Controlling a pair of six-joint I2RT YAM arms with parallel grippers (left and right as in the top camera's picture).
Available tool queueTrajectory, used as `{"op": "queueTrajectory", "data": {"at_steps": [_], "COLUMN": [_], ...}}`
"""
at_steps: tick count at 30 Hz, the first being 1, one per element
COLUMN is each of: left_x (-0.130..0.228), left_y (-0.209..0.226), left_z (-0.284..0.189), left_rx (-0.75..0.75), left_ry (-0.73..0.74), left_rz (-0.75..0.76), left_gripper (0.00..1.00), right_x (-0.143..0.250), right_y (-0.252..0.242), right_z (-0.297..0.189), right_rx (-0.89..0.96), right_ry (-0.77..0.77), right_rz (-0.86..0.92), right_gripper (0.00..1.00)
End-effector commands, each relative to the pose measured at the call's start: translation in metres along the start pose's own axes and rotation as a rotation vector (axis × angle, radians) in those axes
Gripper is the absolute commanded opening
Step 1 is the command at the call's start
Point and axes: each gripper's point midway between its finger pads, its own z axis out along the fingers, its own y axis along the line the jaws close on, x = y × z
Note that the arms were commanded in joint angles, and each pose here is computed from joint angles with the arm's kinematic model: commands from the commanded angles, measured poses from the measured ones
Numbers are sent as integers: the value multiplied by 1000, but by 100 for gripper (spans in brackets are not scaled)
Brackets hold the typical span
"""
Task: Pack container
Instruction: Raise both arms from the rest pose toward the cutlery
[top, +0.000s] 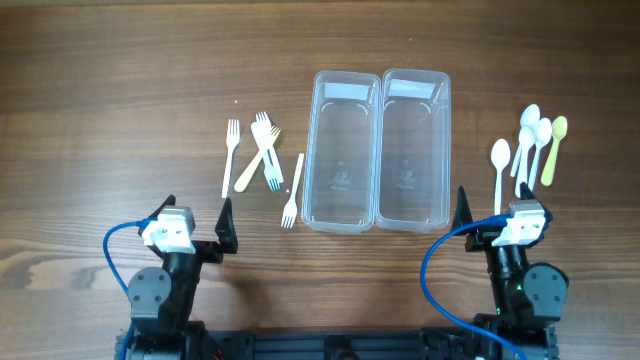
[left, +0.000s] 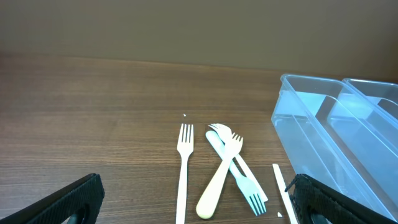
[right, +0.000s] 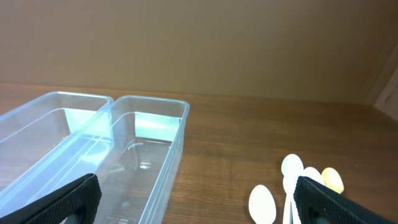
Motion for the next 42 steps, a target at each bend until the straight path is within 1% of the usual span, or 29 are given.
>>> {"op": "queueTrajectory", "data": {"at_steps": [1, 20, 24, 28, 32, 33, 35, 37, 39, 42], "left_x": [2, 2, 2, 2, 3, 2, 0, -13, -27, -48], "left_y": [-4, -4, -4, -8, -13, -19, -19, -21, -22, -15], "left_z": [1, 1, 1, 0, 0, -1, -1, -5, -9, -11], "left_rx": [21, 21, 21, 48, 76, 107, 108, 113, 116, 61], "left_ry": [0, 0, -2, -1, 4, 8, 7, -13, -36, -55], "left_rz": [13, 13, 13, 13, 8, -54, -136, -250, -264, -266], "left_gripper": [100, 100, 100, 100, 100, 100, 100, 100, 100, 100], "right_x": [-1, 0, -1, 0, 2, 5, 5, 2, -3, -22], "right_y": [2, 3, 6, 7, 18, 18, 17, 11, 5, 0], "right_z": [0, 0, 0, 0, 0, 2, 3, 7, 11, 28], "right_rx": [-12, -17, -35, -40, -102, -103, -99, -66, -33, -21], "right_ry": [-9, -3, -3, -2, 16, 41, 59, 91, 127, 194], "right_rz": [42, 50, 146, 146, 151, 195, 212, 214, 213, 223], "right_gripper": [100, 100, 100, 100, 100, 100, 100, 100, 100, 100]}}
